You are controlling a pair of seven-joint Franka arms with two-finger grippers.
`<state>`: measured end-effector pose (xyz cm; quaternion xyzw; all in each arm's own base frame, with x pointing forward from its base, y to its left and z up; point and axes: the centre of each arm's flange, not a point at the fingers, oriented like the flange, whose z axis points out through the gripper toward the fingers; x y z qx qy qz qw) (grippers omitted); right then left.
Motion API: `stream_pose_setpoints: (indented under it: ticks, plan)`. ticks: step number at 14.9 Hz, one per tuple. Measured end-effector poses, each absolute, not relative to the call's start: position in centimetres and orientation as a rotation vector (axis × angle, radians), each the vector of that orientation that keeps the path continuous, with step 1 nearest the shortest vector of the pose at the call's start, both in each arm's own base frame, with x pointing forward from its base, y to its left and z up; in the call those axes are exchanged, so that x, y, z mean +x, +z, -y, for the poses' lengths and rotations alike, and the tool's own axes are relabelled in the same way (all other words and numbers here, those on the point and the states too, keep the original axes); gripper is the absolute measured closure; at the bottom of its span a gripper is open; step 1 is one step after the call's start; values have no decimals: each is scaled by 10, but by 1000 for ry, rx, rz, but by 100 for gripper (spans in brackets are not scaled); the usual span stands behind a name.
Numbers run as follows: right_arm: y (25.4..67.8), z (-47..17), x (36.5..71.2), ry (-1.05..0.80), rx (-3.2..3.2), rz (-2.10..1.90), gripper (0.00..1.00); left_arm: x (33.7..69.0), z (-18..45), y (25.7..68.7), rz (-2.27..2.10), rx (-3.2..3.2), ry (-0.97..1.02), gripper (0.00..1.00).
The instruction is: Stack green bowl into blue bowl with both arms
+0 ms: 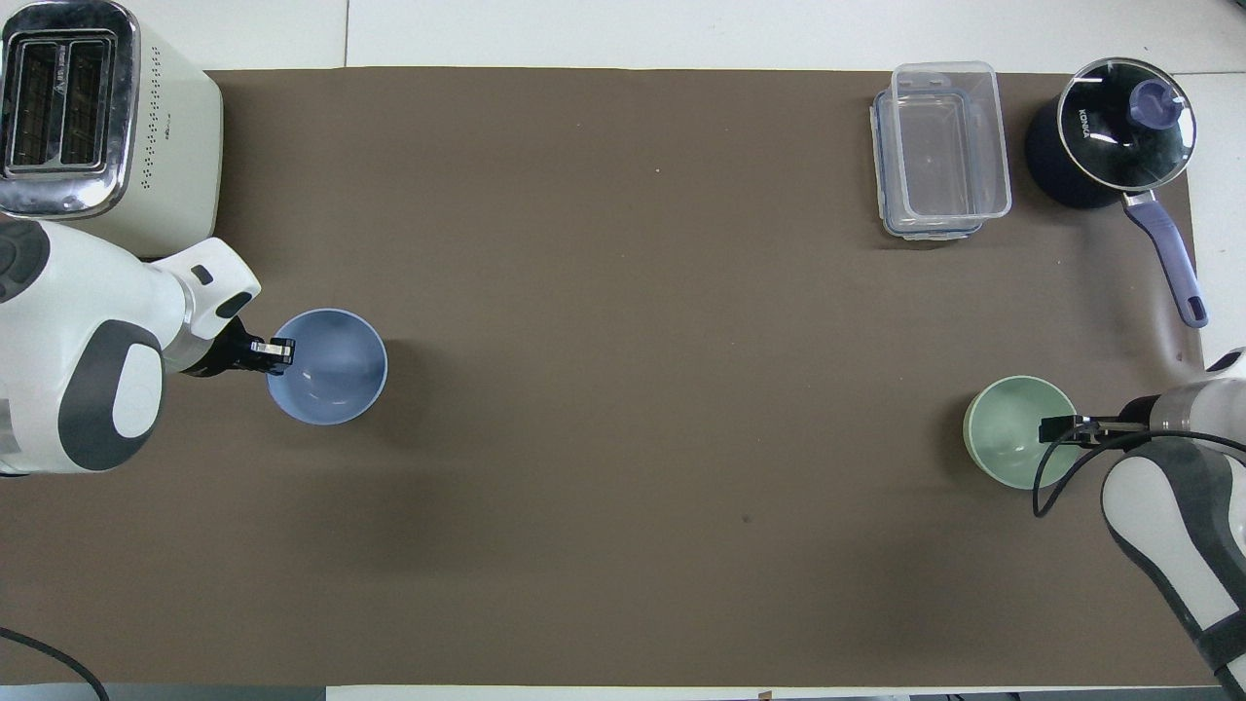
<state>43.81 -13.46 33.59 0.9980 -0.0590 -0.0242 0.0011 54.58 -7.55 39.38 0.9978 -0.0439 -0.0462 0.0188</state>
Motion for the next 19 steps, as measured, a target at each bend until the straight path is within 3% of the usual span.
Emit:
stream_pose_setpoints:
  ticks: [2,7,8,12,18,19]
  plan:
    - [335,134,438,-49,3130,184,34,555,137,420,41,3063,-141,96]
    - [321,131,431,-11,3126,181,39,504,307,404,-31,3024,-147,96]
    - [321,131,430,-12,3126,181,46,495,327,397,-25,3016,-149,96]
    - [323,131,431,2,3125,184,94,477,357,372,11,3014,-163,96]
    - [362,135,450,36,3125,138,95,462,388,338,15,3013,-164,96]
    - [377,136,458,32,3125,131,95,461,389,337,17,3014,-166,90]
